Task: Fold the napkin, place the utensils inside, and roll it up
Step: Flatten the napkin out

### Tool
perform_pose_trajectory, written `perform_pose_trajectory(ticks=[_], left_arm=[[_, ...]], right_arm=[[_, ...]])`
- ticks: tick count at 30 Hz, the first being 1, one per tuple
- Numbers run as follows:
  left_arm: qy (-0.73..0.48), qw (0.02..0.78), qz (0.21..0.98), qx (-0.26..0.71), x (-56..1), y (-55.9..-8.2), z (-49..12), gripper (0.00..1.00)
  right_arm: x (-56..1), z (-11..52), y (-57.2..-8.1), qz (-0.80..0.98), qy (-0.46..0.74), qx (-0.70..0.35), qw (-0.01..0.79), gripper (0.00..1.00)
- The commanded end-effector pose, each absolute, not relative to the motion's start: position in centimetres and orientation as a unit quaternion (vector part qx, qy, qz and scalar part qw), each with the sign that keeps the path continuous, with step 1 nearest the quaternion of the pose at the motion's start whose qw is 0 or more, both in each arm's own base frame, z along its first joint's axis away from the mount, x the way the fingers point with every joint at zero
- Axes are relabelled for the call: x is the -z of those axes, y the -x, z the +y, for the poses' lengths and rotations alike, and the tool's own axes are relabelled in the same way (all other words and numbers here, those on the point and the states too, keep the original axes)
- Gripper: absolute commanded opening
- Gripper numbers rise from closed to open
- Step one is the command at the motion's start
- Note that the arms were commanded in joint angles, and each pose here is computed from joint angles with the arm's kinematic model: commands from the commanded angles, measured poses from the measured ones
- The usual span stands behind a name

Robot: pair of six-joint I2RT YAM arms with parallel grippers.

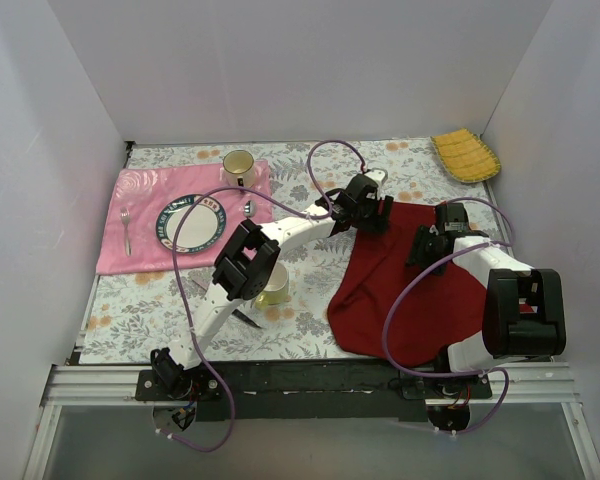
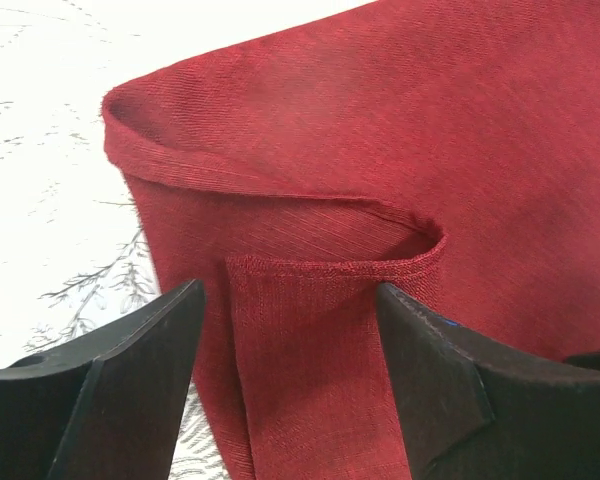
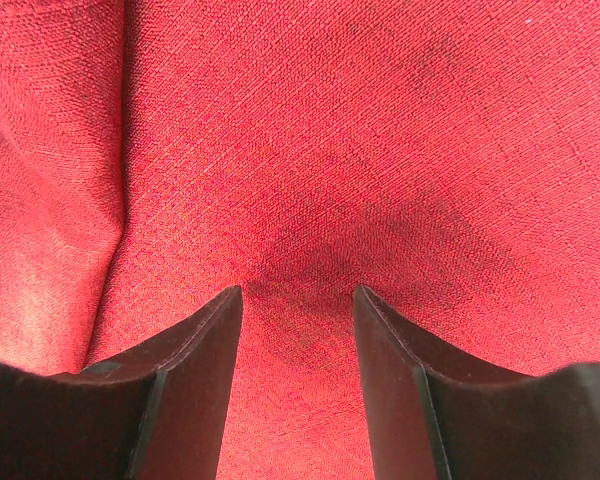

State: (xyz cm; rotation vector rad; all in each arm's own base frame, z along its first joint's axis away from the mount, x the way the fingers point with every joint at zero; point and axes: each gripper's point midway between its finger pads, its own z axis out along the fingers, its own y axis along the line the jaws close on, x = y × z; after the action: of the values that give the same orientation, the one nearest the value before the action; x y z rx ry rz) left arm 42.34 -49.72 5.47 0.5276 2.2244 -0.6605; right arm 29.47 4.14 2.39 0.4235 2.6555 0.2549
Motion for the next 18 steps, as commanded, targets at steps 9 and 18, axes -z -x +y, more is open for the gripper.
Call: perform_pose_trajectory(ticks=[9,18], left_arm=[[-0.219,0.393,0.843,0.296,-8.9,-42.6,-51.8,0.26],[-0.19,0.453,0.84,0.231,-14.3,-44.5,-47.9,0.0]], right_arm=[[-1.6,3.7,-29.2,0.959,-0.167,-0.091,0.208,0.57],[-1.4,3.3,-29.1,0.96,-0.176,-0.083,0.203,0.57]])
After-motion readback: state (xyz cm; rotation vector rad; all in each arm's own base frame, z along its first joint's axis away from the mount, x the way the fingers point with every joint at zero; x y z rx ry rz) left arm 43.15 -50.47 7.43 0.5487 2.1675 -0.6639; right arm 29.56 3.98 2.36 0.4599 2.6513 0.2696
